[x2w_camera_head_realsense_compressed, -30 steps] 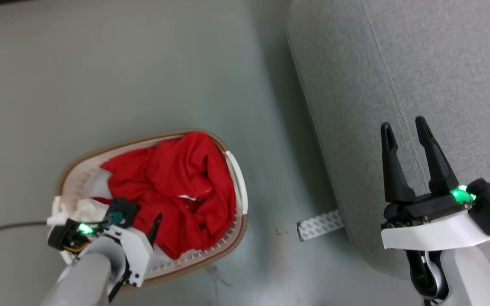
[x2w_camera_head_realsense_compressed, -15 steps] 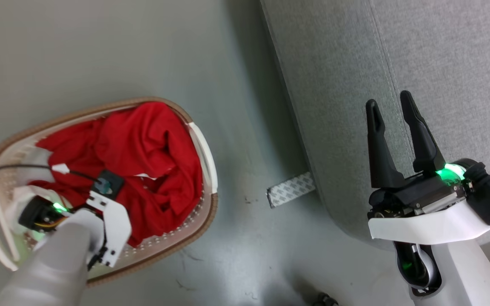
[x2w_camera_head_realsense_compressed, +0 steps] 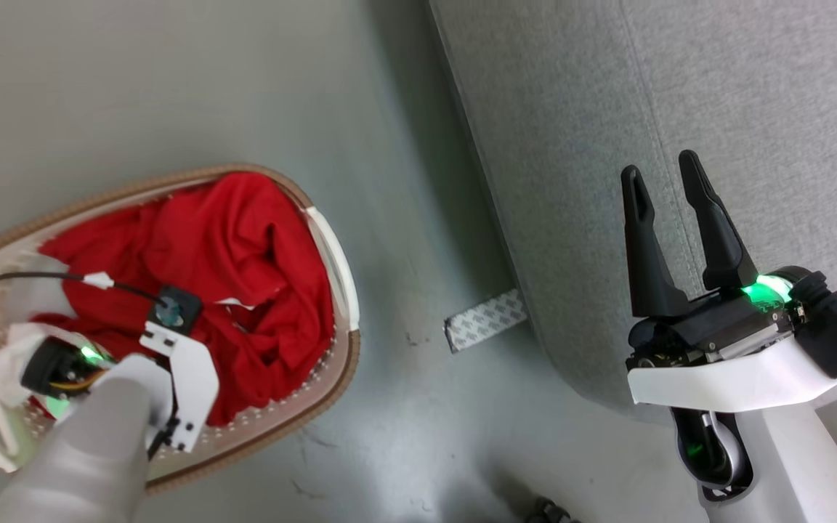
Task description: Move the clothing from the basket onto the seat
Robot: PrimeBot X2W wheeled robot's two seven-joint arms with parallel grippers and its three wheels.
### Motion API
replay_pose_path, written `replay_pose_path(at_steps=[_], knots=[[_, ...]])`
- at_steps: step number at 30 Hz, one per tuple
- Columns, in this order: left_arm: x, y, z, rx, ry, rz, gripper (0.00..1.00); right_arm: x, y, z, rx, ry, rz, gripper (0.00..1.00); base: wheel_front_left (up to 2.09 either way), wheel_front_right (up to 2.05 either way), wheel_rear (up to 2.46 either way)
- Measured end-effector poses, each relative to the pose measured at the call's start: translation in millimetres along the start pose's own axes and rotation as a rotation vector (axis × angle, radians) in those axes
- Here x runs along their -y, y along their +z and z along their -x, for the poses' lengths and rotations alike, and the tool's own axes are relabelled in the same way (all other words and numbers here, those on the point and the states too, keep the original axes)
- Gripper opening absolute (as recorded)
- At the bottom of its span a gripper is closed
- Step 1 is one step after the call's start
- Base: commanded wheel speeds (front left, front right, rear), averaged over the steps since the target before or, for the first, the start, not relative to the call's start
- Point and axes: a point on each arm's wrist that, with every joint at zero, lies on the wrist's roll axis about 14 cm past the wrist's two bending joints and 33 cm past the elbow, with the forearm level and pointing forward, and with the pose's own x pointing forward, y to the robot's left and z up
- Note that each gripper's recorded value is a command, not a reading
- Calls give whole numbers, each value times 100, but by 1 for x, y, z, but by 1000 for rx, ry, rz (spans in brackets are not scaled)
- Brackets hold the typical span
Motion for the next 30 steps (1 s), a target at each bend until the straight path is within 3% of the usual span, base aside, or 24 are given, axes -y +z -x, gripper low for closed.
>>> replay_pose_path(at_steps=[12, 20, 30], knots=[[29, 39, 64, 252, 31, 159, 0, -19, 41, 17, 93, 48, 33, 100, 0, 0, 0], [31, 70, 125, 450, 108, 167, 0, -41, 65, 35, 155, 103, 9, 100, 0, 0, 0], [35, 109, 210, 740, 172, 250, 0, -71, 73, 60, 177, 181, -19, 100, 0, 0, 0]])
